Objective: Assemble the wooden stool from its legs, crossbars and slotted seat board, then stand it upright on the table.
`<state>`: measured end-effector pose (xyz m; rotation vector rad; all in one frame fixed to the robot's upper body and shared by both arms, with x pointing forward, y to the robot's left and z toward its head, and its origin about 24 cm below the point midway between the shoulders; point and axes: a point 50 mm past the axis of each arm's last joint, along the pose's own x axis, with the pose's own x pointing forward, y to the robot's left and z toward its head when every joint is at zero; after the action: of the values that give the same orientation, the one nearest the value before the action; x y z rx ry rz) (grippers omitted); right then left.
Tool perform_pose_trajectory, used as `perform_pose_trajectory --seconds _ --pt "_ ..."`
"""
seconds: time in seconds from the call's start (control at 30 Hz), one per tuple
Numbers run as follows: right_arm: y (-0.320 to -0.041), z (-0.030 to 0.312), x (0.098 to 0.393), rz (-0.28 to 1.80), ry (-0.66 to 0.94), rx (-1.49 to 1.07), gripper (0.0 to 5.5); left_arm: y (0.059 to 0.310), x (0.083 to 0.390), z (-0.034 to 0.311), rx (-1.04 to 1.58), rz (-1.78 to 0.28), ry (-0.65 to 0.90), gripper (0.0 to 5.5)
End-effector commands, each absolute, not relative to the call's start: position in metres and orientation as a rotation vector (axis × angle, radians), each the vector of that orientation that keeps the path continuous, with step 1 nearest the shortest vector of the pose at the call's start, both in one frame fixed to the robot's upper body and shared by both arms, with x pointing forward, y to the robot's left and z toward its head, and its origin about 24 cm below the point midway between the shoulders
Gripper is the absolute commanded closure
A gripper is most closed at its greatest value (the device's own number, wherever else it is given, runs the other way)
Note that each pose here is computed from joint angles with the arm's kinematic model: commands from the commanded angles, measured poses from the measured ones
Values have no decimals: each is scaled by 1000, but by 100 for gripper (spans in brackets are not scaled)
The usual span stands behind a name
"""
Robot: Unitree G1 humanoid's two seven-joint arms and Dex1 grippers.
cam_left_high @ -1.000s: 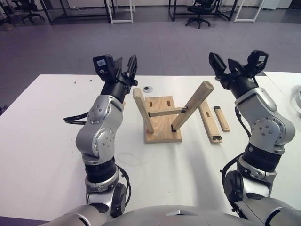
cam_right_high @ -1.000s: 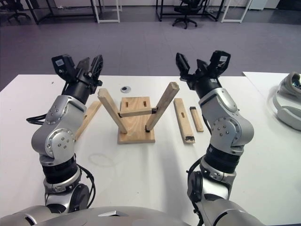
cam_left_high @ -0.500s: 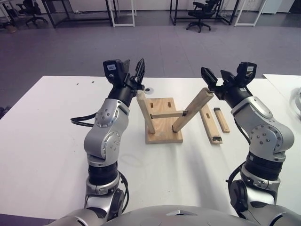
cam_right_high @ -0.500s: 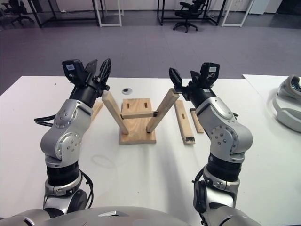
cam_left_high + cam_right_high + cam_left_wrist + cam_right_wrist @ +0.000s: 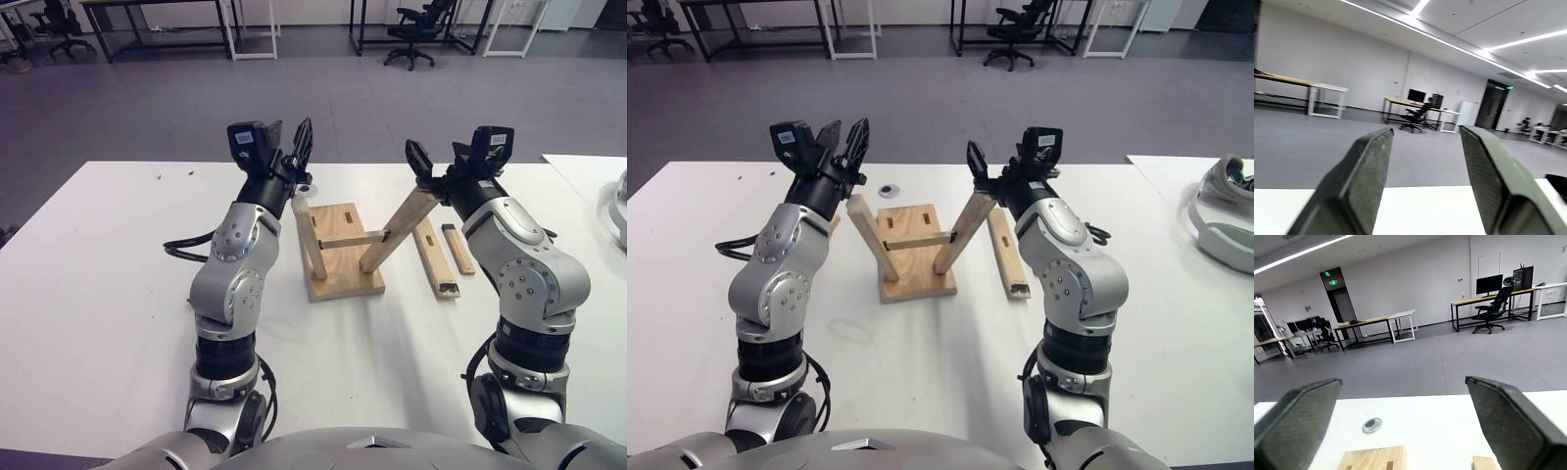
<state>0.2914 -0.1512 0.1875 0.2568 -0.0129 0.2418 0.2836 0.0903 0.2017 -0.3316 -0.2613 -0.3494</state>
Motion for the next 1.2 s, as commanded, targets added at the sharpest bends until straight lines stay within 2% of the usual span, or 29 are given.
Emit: perform_pose_trajectory --seconds 0.03,0.2,0.27,0.3,0.33,0.4,0.5,0.53,0.57,0.63,0.77,0.87,0.97,1.03,1.1,1.13,1.2 --pt "-149 193 298 328 -44 339 78 98 283 228 -339 -419 -337 298" --pt "-165 255 291 463 -306 355 78 125 280 287 -233 -533 -522 298" --pt "-169 275 284 506 -371 359 78 128 275 297 -193 -593 -540 298" --pt "-170 278 281 522 -371 351 78 127 273 291 -176 -622 -514 298" --pt "-168 274 281 536 -339 342 78 126 272 281 -163 -639 -474 298" --pt "-161 237 284 547 -166 364 78 120 274 238 -152 -669 -318 298" --pt "-152 139 286 435 255 418 78 116 285 149 -194 -674 -46 298" --pt "-150 125 283 422 306 418 78 119 291 121 -186 -628 36 298" --pt "-146 125 281 433 297 435 78 120 295 107 -167 -618 71 298" --pt "-143 154 284 489 162 485 78 113 296 119 -203 -672 17 298" --pt "-148 198 285 563 -23 600 78 109 291 169 -306 -751 -181 298" --pt "-150 223 284 652 -131 681 78 128 287 212 -401 -708 -354 298" --pt "-176 239 299 617 -230 744 78 167 287 245 -433 -611 -486 298" --pt "-193 232 315 521 -219 714 78 192 291 237 -367 -528 -447 298" --pt "-202 195 334 373 -105 572 78 213 296 203 -247 -382 -292 298" --pt "-204 178 337 317 -64 527 78 217 296 184 -195 -309 -215 298" --pt "-200 156 332 276 -45 495 78 209 290 161 -192 -269 -136 298"
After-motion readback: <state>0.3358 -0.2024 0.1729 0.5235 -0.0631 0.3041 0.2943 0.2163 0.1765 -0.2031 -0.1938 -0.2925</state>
